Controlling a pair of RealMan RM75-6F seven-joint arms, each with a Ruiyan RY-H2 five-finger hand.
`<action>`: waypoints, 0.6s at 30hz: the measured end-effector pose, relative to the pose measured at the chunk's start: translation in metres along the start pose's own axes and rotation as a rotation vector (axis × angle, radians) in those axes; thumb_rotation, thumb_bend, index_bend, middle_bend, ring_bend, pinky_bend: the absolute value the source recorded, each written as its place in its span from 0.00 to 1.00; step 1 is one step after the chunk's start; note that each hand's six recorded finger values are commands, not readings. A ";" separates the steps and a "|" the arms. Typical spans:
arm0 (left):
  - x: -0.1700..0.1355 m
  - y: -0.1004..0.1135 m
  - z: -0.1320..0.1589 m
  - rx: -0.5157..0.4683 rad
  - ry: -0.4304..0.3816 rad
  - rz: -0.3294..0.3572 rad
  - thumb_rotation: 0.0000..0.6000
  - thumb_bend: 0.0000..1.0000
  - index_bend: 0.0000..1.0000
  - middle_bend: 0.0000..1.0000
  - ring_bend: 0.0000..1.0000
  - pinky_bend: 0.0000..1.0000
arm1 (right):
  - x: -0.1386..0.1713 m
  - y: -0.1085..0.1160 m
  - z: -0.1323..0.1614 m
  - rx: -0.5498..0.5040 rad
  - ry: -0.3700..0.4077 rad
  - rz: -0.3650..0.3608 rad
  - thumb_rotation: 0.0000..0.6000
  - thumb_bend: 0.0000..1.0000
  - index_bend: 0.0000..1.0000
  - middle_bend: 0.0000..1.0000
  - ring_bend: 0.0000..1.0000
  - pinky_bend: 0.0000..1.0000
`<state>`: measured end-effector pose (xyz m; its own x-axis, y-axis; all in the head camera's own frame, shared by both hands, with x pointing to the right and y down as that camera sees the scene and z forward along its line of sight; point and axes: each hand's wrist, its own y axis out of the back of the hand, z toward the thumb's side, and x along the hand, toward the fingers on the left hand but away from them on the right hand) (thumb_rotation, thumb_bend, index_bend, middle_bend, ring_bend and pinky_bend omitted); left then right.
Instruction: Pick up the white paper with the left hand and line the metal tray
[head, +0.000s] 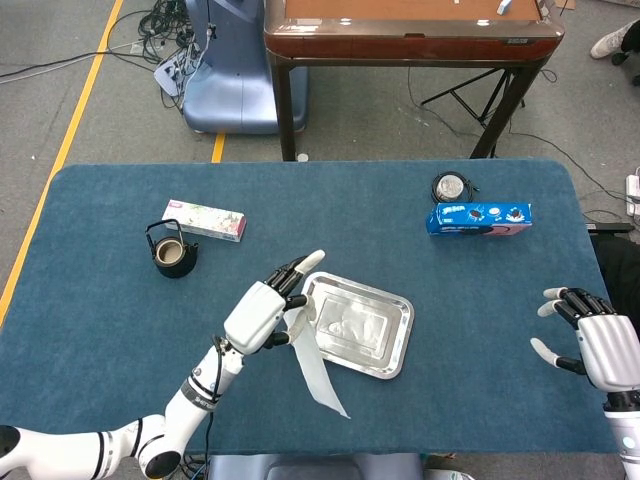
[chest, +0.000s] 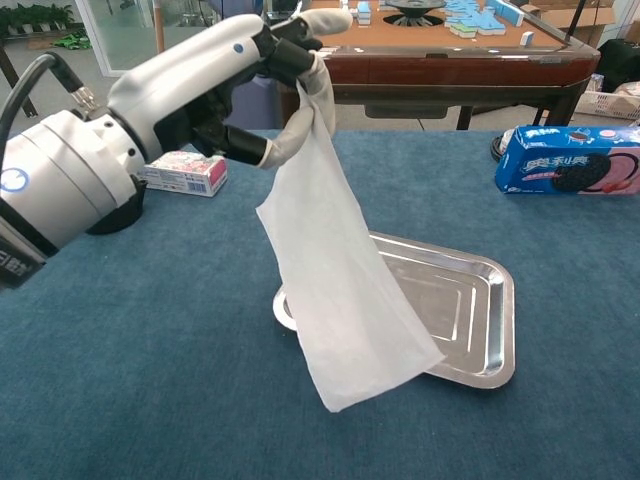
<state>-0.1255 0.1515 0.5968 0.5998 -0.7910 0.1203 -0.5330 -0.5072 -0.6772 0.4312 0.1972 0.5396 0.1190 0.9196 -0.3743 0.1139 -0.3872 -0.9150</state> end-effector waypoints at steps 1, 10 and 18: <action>0.001 0.000 -0.001 -0.002 0.005 0.012 1.00 0.36 0.69 0.00 0.00 0.15 | 0.000 0.000 0.000 0.000 0.000 0.000 1.00 0.20 0.45 0.32 0.24 0.31; 0.007 -0.005 -0.008 -0.038 0.066 0.061 1.00 0.35 0.69 0.02 0.00 0.17 | 0.000 -0.002 0.000 0.001 -0.001 0.006 1.00 0.20 0.45 0.32 0.24 0.31; 0.014 -0.015 -0.024 -0.009 0.117 0.053 1.00 0.35 0.69 0.02 0.00 0.17 | -0.001 -0.001 0.000 -0.001 -0.002 0.005 1.00 0.20 0.45 0.32 0.24 0.31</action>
<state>-0.1231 0.1401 0.6261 0.4973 -0.8509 0.1691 -0.5677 -0.4666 -0.6782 0.4313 0.1971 0.5411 0.1175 0.9178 -0.3793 0.1147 -0.3919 -0.9128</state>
